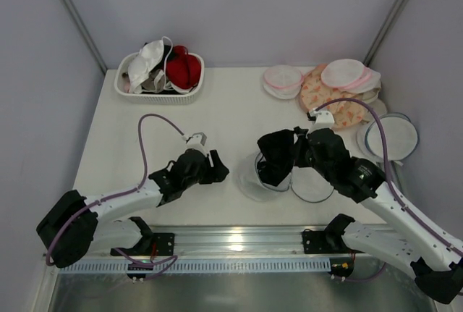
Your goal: Unzip the laundry bag and remove the bra
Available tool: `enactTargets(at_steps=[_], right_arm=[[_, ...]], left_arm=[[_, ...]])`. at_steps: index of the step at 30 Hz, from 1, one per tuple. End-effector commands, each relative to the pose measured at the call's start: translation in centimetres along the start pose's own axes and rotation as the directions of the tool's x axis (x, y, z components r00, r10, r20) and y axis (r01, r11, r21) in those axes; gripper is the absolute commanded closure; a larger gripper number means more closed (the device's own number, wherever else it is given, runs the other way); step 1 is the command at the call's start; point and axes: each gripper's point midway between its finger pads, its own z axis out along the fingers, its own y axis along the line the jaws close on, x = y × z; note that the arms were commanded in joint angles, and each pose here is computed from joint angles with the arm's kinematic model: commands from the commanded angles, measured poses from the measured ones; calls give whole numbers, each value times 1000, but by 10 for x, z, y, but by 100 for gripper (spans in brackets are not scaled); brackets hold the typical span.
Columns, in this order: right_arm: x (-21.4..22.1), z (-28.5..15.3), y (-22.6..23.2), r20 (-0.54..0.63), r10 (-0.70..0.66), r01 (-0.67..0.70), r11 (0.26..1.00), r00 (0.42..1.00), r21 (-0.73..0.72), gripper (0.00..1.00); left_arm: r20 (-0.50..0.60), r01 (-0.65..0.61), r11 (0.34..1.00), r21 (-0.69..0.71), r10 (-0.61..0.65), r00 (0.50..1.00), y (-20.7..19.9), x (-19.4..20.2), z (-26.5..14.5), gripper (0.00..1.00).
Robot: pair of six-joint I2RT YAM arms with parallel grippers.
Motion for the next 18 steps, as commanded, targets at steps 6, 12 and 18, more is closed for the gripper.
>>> enactTargets(at_steps=[6, 12, 18], right_arm=[[-92, -46, 52, 309, 103, -11, 959, 945, -285, 96], [-166, -93, 85, 453, 112, 80, 920, 885, -384, 96], [-216, -109, 93, 601, 93, 153, 926, 794, -346, 97]], left_arm=[[26, -5, 1000, 4, 5, 1000, 0, -6, -6, 39], [42, 0, 1000, 16, -1, 999, -1, -10, -13, 39], [71, 5, 999, 32, -7, 997, -4, -17, -24, 39]])
